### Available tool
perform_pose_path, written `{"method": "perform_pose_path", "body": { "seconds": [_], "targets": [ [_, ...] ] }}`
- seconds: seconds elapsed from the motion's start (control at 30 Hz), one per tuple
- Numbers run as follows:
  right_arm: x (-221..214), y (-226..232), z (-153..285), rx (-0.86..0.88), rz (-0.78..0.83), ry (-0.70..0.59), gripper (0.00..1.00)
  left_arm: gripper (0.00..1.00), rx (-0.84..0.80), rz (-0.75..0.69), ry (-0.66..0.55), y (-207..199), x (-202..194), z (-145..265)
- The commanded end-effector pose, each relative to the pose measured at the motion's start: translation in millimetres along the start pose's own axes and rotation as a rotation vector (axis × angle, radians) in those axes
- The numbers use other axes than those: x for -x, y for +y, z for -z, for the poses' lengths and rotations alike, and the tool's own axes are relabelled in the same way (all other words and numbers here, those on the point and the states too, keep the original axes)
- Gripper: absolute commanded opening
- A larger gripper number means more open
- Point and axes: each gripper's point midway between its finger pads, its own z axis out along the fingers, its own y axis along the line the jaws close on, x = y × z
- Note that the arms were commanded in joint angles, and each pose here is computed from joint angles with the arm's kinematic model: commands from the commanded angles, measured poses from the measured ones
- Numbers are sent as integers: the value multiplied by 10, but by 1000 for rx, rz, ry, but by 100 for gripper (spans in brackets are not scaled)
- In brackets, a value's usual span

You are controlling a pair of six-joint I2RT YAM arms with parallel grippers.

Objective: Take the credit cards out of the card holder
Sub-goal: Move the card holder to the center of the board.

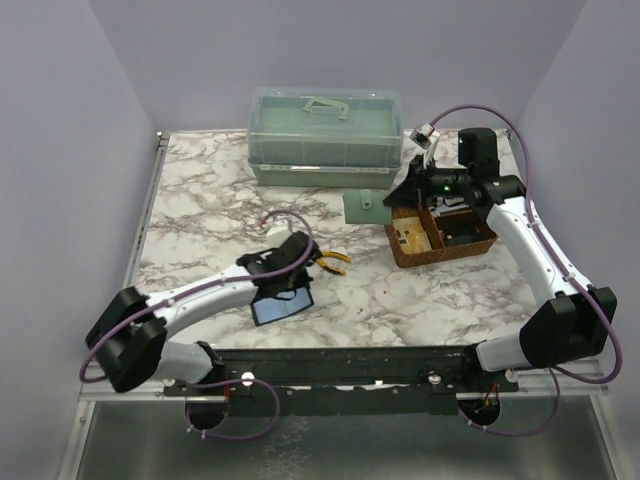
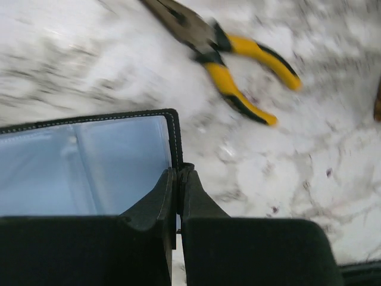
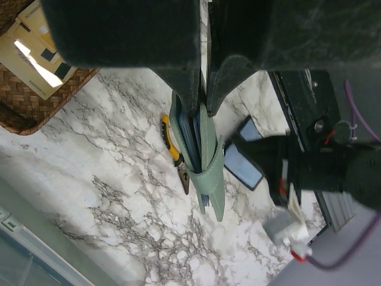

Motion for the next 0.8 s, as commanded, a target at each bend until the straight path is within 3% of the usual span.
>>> {"method": "perform_pose_path", "body": {
  "seconds": [0.0,0.2,0.3,0.33,0.47,0.6,0.77],
  "targets": [
    [122,94,91,22,30,-44,0,0,212,90,-80,961,398,134],
    [107,123,102,41,41,-35,0,3,337,213,-217,1691,1250,228],
    [70,165,115,68,70,-18,0,63,283,225,-224,1667,1553,284],
    [34,180,118,81,79,-5,0,73,225,204,-225,1546,1621,330],
    [-172,253,113,155,94,65,0,82,-179,101,-207,834,1607,637],
    [-513,273,65,209,159,170,0,85,-583,6,-143,269,1228,947],
    [-1062,365,-40,320,263,394,0,87,-737,-158,-144,-184,660,936]
  ]
}}
